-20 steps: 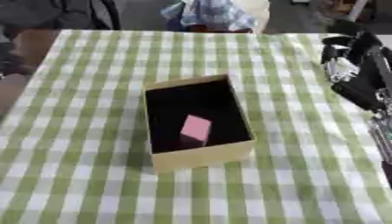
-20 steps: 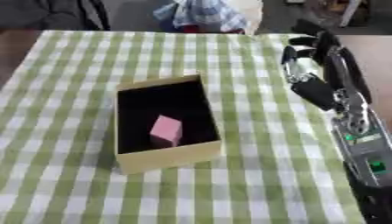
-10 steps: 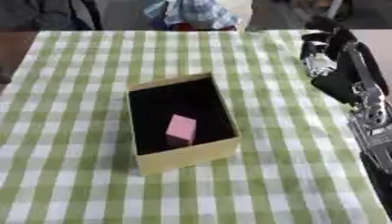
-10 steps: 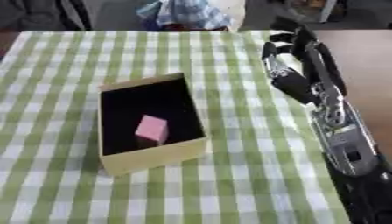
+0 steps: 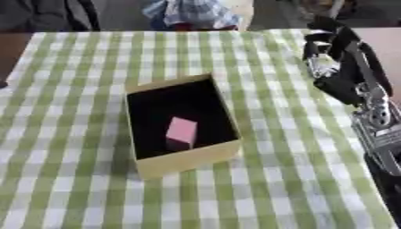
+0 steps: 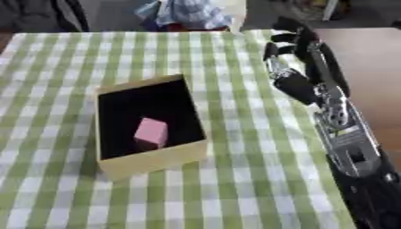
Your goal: Pick up objects on the table and place them in the box.
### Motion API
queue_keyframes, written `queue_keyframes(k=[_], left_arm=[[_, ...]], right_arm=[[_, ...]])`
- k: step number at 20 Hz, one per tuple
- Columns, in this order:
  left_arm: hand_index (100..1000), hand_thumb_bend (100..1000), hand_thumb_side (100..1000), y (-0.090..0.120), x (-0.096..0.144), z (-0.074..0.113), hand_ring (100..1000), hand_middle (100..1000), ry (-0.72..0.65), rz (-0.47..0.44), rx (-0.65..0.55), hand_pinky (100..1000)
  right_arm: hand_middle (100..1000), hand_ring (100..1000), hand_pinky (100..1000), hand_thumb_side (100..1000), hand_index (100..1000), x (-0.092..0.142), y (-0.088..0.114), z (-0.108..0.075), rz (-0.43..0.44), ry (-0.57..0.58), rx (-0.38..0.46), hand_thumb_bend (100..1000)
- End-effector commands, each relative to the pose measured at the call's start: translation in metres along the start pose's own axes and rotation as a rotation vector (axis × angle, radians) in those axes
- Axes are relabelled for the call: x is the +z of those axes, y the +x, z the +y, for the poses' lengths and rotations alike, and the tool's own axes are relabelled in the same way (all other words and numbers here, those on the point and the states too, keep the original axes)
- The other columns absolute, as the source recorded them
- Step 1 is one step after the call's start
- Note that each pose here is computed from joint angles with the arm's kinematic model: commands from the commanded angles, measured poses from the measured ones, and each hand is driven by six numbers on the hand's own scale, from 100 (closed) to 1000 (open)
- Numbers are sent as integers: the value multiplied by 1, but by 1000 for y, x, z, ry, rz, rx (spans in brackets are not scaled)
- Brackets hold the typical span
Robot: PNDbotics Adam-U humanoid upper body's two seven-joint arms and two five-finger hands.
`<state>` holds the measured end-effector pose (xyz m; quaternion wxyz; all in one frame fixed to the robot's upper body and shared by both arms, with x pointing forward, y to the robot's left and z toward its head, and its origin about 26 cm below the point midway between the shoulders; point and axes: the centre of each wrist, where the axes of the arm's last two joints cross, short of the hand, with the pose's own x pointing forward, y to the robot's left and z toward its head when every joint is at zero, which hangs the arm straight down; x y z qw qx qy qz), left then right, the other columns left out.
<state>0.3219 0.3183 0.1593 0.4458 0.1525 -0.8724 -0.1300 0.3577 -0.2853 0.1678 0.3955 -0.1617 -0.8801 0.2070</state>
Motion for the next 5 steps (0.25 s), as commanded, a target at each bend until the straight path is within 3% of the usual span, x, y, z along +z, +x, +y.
queue_keyframes(k=[1, 5], left_arm=[[785, 100, 871, 4, -3, 6, 582, 581, 7, -18, -16, 778], [783, 100, 871, 4, -3, 6, 581, 580, 8, -17, -16, 778]], right_arm=[[814, 791, 706, 450, 920, -4, 3, -8, -15, -13, 18, 100], [813, 791, 706, 450, 920, -5, 3, -8, -15, -15, 17, 100]])
